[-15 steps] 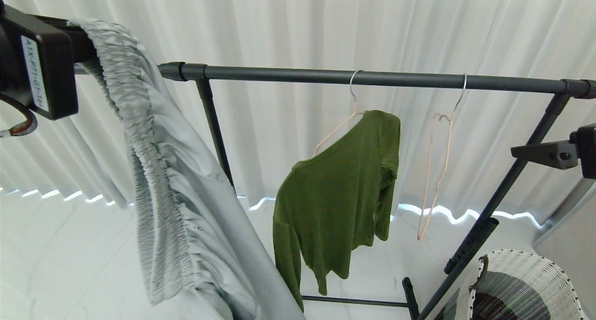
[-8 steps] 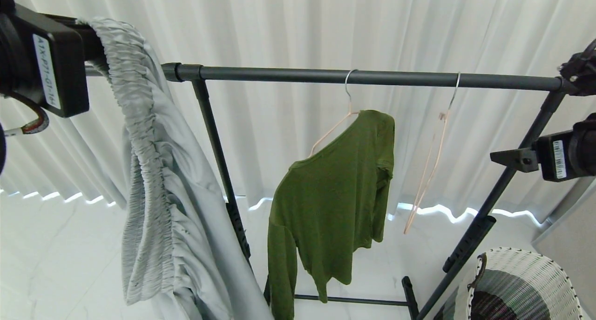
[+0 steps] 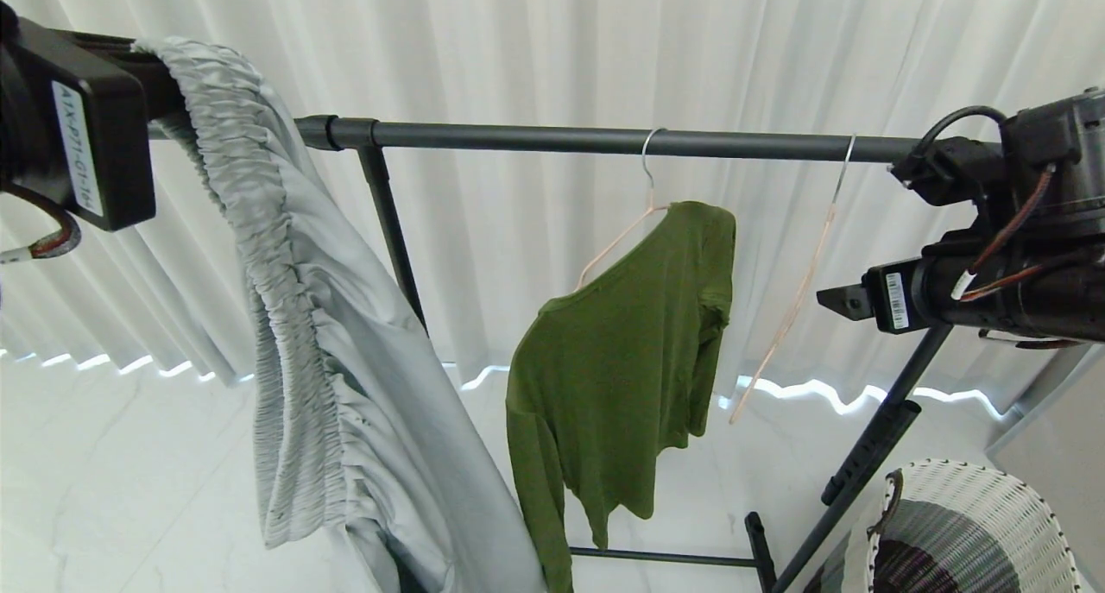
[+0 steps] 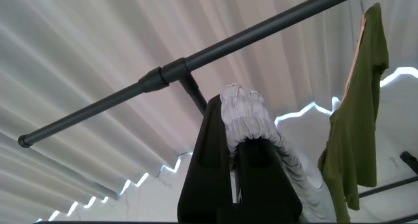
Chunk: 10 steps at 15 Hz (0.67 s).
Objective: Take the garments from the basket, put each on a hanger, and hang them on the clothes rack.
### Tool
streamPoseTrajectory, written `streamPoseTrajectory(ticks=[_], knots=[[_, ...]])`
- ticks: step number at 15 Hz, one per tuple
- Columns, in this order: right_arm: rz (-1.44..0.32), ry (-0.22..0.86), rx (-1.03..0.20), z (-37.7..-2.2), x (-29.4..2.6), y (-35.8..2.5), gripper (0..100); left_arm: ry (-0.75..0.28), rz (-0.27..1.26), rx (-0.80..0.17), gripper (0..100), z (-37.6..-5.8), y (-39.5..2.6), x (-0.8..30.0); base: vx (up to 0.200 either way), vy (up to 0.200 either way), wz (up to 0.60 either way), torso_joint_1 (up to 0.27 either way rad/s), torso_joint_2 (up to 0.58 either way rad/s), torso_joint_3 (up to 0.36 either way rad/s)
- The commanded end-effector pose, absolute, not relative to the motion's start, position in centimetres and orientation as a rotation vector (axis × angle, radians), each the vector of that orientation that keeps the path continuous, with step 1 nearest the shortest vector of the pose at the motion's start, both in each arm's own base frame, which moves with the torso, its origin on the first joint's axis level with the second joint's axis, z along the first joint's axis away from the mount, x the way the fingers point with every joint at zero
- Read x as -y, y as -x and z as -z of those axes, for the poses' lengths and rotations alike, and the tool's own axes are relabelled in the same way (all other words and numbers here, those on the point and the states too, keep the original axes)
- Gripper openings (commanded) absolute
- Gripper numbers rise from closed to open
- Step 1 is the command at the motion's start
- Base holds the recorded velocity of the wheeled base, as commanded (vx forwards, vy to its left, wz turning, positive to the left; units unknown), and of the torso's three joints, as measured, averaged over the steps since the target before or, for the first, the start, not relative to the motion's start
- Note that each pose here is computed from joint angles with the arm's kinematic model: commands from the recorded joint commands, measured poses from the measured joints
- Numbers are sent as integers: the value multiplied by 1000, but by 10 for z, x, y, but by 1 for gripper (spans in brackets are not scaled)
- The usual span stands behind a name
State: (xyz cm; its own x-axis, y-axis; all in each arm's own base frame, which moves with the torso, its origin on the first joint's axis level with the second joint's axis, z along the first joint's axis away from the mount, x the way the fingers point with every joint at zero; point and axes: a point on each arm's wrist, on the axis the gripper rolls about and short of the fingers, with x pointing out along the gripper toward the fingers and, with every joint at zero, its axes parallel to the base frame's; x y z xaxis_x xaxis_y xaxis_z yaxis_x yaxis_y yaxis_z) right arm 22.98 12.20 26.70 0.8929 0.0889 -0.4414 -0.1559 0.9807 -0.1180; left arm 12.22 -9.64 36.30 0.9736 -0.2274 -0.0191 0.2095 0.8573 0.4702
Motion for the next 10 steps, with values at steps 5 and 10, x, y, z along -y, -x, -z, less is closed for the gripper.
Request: streamPoseTrajectory(ticks=[5, 10], knots=[[-130, 171, -502, -242, -139, -254, 100, -489, 197, 30, 0, -361, -122, 89, 0, 0, 0, 0, 0, 0], [-116, 170, -509, -240, -136, -257, 100, -496, 199, 20, 0, -358, -122, 90, 0, 0, 0, 0, 0, 0]])
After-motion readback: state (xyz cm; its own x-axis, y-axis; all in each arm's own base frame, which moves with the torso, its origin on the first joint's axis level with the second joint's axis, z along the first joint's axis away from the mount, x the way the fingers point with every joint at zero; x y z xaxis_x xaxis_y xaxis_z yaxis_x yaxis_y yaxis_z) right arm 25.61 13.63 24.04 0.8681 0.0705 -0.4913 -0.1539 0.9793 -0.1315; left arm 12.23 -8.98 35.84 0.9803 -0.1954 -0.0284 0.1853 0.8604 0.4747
